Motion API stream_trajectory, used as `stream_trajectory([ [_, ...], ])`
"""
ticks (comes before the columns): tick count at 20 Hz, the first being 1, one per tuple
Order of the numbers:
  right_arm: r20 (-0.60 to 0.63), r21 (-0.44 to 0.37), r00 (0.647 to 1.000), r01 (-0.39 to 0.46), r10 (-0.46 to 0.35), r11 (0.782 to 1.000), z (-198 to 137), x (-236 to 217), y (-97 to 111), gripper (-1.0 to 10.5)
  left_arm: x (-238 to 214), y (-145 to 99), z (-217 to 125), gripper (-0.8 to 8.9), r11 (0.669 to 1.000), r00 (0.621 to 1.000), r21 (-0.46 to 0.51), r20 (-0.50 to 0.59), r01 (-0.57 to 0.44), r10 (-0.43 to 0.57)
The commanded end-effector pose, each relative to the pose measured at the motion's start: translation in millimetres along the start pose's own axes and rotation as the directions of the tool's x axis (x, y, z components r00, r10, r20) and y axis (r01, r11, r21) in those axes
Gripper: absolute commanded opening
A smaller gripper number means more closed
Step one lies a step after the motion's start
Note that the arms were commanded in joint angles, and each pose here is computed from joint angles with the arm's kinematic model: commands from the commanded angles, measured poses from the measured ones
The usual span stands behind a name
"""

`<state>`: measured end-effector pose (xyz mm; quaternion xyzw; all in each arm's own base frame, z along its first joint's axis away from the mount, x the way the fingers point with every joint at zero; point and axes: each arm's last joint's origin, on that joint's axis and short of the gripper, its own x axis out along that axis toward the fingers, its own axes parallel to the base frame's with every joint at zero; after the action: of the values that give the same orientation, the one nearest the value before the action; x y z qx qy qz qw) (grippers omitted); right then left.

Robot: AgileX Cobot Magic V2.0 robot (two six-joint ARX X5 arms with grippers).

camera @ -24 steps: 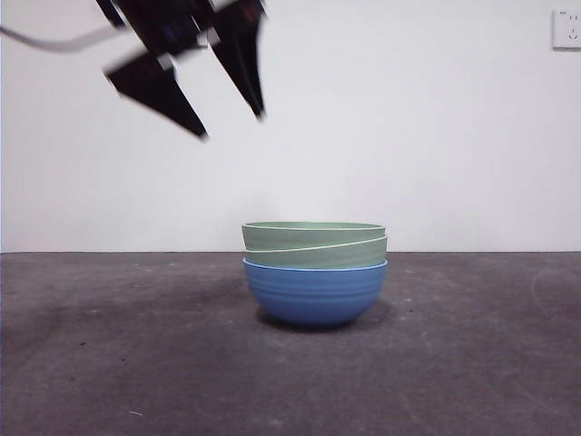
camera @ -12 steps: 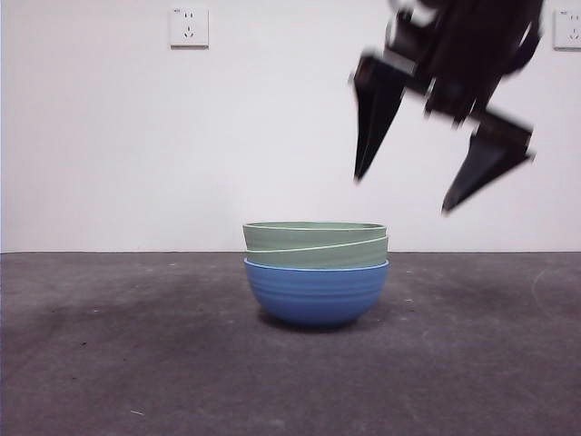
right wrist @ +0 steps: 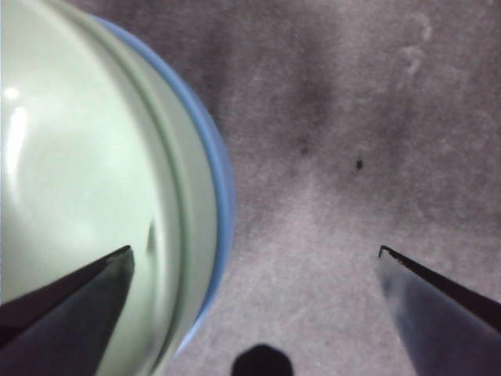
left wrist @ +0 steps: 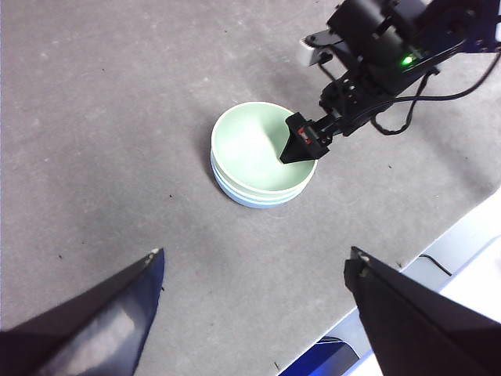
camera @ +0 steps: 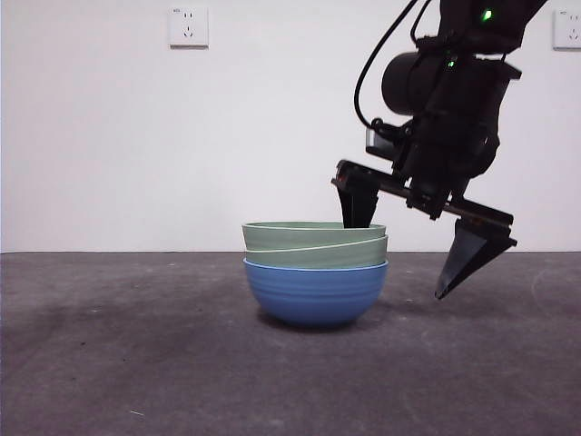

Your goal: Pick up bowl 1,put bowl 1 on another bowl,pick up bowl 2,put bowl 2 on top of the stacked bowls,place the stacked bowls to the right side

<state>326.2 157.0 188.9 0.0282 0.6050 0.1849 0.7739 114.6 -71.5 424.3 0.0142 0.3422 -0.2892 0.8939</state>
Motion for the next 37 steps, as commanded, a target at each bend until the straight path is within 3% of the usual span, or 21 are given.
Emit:
stream_trajectory([
  [1,-0.01,0.013,1.0,0.0,0.0,1.0,-1,5,0,3.2,0,0,0,3.9,1.0,1.0,0.013,0.001,-0.002,0.002],
  [4,-0.006,0.011,1.0,-0.003,0.003,1.0,-1,5,0,1.2,0,0,0,3.9,1.0,1.0,0.018,0.007,-0.001,0.001],
  [8,-0.006,0.011,1.0,-0.003,0.003,1.0,-1,5,0,0.8,0,0,1,3.9,1.0,1.0,0.019,0.016,0.0,0.0],
  [10,-0.005,0.01,1.0,-0.003,0.003,1.0,-1,5,0,-0.1,0,0,1,3.9,1.0,1.0,0.019,0.019,-0.001,0.0],
  [15,0.012,0.007,1.0,-0.01,0.01,1.0,1,4,1,-0.2,0,0,1,3.89,0.999,1.0,0.035,0.019,-0.001,0.0],
  [18,0.01,0.003,0.997,-0.08,0.08,0.997,1,3,3,-0.2,0,0,1,3.89,0.999,1.0,0.037,0.02,-0.002,0.001],
  [23,0.103,-0.013,0.99,-0.097,0.097,0.995,3,-28,5,-0.2,0,0,2,3.89,0.999,1.0,0.039,0.024,-0.003,0.002],
  [27,0.219,0.027,0.972,-0.091,0.083,0.995,6,-67,-14,-0.2,0,0,2,3.86,0.999,1.0,0.039,0.024,-0.003,0.002],
  [29,0.261,0.077,0.965,-0.057,0.035,0.995,7,-79,-32,-0.2,0,0,2,3.86,0.999,1.0,0.039,0.023,-0.002,0.002],
  [37,0.265,0.224,0.955,0.075,-0.135,0.972,10,-84,-97,-0.2,0,0,2,3.85,0.999,1.0,0.038,0.023,-0.002,0.001],
])
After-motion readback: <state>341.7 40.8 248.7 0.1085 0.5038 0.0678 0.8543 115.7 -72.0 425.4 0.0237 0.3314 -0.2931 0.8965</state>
